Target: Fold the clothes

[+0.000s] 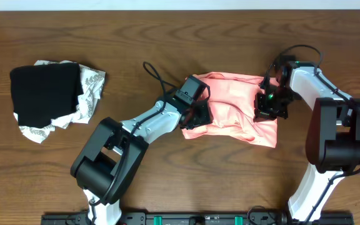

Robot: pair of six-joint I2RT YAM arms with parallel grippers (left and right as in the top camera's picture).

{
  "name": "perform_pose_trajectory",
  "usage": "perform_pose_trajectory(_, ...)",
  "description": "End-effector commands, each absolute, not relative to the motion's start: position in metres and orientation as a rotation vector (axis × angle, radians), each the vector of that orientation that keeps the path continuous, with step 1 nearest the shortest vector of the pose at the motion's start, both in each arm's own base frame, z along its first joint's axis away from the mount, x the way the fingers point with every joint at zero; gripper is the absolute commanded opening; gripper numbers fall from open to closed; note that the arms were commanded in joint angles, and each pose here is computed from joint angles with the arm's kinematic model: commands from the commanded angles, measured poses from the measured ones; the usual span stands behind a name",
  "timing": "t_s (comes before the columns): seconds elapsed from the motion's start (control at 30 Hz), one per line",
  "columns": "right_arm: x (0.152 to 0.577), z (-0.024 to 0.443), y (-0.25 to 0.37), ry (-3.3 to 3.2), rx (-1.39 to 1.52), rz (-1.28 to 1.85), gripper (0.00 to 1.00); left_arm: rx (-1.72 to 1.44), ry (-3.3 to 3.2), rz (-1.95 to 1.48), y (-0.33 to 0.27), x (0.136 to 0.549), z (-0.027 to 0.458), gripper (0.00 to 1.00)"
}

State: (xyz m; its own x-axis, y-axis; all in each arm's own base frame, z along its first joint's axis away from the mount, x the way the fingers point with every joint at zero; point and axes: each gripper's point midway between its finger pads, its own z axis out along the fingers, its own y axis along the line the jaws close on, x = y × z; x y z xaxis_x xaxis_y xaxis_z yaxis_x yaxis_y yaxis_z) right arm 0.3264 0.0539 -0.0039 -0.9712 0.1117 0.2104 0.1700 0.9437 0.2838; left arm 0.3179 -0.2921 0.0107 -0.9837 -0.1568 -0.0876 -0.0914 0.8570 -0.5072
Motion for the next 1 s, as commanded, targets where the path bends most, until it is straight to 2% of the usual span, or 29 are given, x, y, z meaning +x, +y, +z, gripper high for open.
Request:
perform_pose_trajectory(0.0,0.311,-0.034,0.049,-2.853,-0.213,-0.357,0.01,-0.198,2.898,-0.778,-0.293,0.316,0.016,0.46)
perform_pose_trajectory(0.1,0.311,-0.034,0.049,-2.853,-0.211,-0.356,0.01,-0.207,2.906,-0.783,-0.298,0.312,0.016,0.42)
perform_pose_trajectory(0.33,0.311,-0.034,0.049,-2.852,-0.211,-0.356,0.01,-0.182,2.908,-0.772,-0.302,0.308,0.015,0.07)
perform_pose_trajectory(0.63,0.307,-0.035,0.04,-2.846,-0.229,-0.27,0.01,-0.241,2.924,-0.755,-0.285,0.313,0.019,0.06)
perform_pose_trajectory(0.97,0.307,-0.035,0.039,-2.847,-0.229,-0.269,0.01,-0.293,2.863,-0.764,-0.259,0.33,0.046,0.06)
